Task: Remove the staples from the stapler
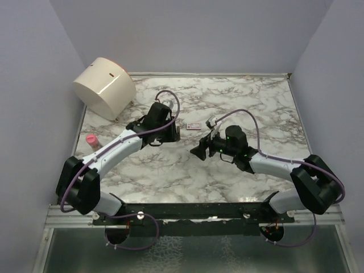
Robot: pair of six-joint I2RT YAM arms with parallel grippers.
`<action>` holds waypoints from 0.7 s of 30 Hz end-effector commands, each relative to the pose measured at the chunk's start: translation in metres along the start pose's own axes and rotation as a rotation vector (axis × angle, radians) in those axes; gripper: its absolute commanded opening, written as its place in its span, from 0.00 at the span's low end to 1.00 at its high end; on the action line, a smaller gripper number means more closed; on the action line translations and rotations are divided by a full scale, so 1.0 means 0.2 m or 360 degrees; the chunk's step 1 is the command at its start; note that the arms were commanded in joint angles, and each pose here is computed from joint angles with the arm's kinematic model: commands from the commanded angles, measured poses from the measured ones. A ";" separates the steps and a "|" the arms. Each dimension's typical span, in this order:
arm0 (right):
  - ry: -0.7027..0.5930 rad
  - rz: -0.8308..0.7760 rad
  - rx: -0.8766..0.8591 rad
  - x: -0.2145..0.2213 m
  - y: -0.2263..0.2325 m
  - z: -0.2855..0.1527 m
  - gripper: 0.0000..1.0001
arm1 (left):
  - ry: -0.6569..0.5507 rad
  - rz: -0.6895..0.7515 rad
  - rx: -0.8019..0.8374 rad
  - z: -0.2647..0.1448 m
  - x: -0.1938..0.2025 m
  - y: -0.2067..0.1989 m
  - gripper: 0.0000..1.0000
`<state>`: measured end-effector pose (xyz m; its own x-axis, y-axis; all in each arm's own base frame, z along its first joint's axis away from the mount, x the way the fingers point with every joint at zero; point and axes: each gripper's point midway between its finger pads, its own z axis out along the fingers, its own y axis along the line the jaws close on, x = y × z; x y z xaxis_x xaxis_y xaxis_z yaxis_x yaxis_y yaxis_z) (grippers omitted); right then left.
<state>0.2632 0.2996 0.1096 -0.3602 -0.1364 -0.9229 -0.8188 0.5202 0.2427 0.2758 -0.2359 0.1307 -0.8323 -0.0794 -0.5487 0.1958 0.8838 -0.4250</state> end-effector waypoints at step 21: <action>-0.0033 0.0111 0.0458 -0.07 -0.30 -0.40 0.71 | 0.0212 -0.0111 -0.0820 0.38 -0.53 0.82 0.73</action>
<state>0.2835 0.2088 0.1354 -0.4061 -0.0580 -0.9120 -0.6349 0.7356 0.2360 0.4309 -0.1210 0.0461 -0.9099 -0.1027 -0.4020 -0.1055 0.9943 -0.0152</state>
